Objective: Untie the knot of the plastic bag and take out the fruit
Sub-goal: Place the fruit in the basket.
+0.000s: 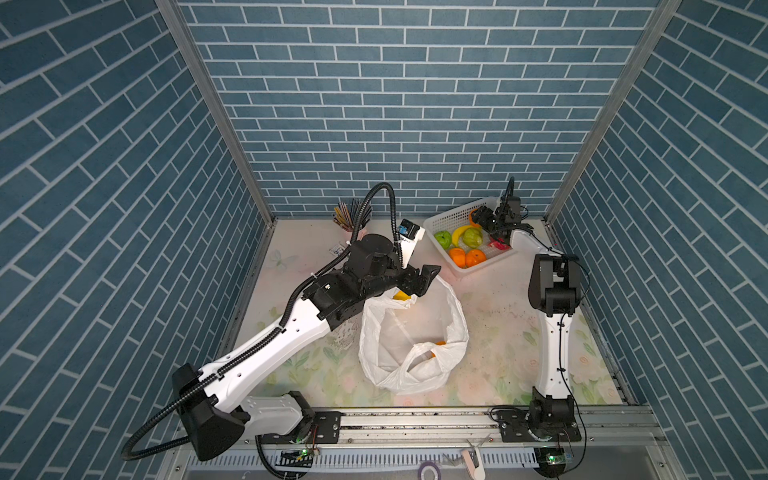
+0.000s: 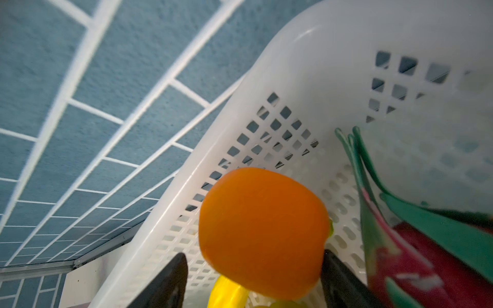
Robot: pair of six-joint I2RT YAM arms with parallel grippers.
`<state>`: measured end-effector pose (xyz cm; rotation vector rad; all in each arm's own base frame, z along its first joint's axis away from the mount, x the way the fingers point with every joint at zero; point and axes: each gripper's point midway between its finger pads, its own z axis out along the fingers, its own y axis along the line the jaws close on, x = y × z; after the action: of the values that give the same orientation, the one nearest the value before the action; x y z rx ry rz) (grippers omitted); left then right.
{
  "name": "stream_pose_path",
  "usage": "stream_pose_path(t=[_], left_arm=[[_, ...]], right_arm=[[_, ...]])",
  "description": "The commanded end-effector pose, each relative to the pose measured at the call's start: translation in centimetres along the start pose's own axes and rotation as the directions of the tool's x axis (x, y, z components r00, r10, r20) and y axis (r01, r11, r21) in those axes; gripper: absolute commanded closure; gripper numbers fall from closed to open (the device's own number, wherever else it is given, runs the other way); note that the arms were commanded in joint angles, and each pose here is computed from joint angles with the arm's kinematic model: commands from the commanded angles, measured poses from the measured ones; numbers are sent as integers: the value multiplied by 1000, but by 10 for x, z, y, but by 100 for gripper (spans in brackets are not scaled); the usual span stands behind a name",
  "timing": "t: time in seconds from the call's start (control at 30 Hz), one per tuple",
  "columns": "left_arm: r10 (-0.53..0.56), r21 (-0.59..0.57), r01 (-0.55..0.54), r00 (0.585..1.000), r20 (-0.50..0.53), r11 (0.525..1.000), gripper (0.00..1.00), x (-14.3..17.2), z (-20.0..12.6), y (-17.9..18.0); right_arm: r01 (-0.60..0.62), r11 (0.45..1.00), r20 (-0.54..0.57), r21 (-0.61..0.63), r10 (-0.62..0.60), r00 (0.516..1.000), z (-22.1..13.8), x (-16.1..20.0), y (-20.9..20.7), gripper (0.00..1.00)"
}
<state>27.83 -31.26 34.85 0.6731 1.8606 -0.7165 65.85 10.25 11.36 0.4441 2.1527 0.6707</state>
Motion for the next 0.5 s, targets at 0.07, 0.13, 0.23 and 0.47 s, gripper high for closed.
stream_pose_path(t=[0.07, 0.13, 0.23, 0.47], left_arm=[[6, -19, -6, 1000, 10, 1000, 13, -5, -5, 1], [-6, -50, 6, 1000, 2, 999, 13, -2, -6, 6], [-35, -101, 35, 999, -2, 994, 13, 2, -9, 16], [-149, -163, 143, 989, -23, 976, 13, 21, -14, 41]], right_arm=[[-6, 999, -12, 38, 7, 1000, -13, -3, -6, 20], [5, 999, 5, 35, -5, 1000, -26, -8, 0, 20], [25, 1000, 40, 18, -26, 999, -50, -15, 11, 19], [103, 994, 72, -21, -102, 992, -116, -9, 37, 19]])
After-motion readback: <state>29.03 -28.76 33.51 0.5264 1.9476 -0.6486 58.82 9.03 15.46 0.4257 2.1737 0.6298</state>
